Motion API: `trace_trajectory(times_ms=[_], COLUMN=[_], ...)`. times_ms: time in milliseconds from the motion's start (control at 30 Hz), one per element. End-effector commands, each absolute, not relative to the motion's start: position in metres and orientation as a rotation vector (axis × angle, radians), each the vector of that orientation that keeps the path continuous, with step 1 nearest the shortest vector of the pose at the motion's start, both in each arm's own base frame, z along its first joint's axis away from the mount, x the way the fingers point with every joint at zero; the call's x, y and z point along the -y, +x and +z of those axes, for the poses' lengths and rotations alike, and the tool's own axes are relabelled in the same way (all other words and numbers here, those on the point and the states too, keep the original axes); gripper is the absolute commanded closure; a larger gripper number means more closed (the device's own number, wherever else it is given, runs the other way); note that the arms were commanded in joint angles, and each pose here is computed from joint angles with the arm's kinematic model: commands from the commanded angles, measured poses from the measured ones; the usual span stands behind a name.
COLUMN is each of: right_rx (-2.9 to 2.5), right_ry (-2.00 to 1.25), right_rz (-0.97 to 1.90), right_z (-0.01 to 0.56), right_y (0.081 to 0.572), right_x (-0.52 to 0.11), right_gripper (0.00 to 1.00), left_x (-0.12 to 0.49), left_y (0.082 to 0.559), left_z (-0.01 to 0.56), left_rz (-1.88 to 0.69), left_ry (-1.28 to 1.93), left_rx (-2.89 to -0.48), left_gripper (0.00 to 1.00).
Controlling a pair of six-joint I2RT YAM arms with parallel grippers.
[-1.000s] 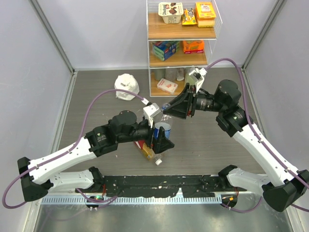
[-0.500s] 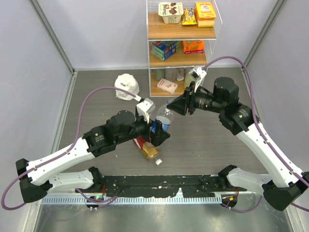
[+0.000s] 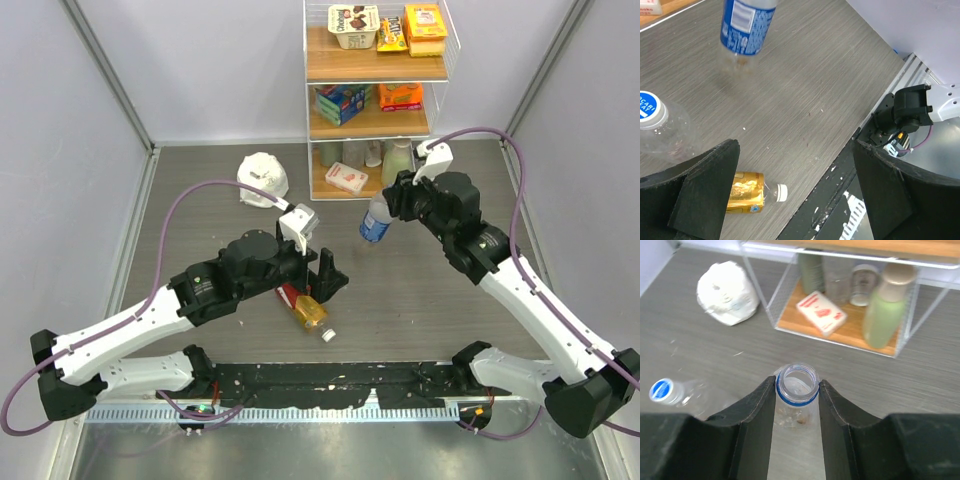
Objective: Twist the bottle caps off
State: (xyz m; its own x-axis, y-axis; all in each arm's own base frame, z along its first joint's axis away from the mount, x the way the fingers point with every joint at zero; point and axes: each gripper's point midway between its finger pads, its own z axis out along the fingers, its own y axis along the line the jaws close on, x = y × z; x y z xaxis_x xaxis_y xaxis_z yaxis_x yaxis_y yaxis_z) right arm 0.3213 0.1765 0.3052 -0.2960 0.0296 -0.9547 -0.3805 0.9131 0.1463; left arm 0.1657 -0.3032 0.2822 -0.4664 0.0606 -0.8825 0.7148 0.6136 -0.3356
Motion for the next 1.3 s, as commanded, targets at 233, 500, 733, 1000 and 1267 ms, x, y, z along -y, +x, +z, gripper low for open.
trace_trajectory(times_ms=[233, 500, 733, 1000, 1267], right_rx=[-1.703, -1.771, -1.844, -1.893, -1.895], right_ry=[0.021, 0.042, 0.030, 0.020, 0.011], right_rz=[0.071, -0.042, -0.049, 0.012, 0.034], right_z=[0.326, 0.289, 0.252, 0.230, 0.239], right_y=[0.366, 0.385, 0.389, 0.378, 0.370], right_x=[-0.123, -0.119, -0.125, -0.130, -0.129], right_gripper=[0.98, 0.99, 0.99, 0.77, 0.24], left_x=[0.297, 0.298, 0.298, 0.304, 0.303], left_y=[0.174, 0.176, 0.177, 0.176, 0.177], left_z=[0.291, 0.291, 0.291, 0.292, 0.291], left_rz=[-0.830, -0.821, -0.814, -0.830, -0.829], left_ry=[0.608, 0.609, 0.611, 0.624, 0.607], left_rx=[-1.881, -1.878, -1.879, -1.880, -1.890], left_gripper=[0.00, 0.00, 0.00, 0.01, 0.01])
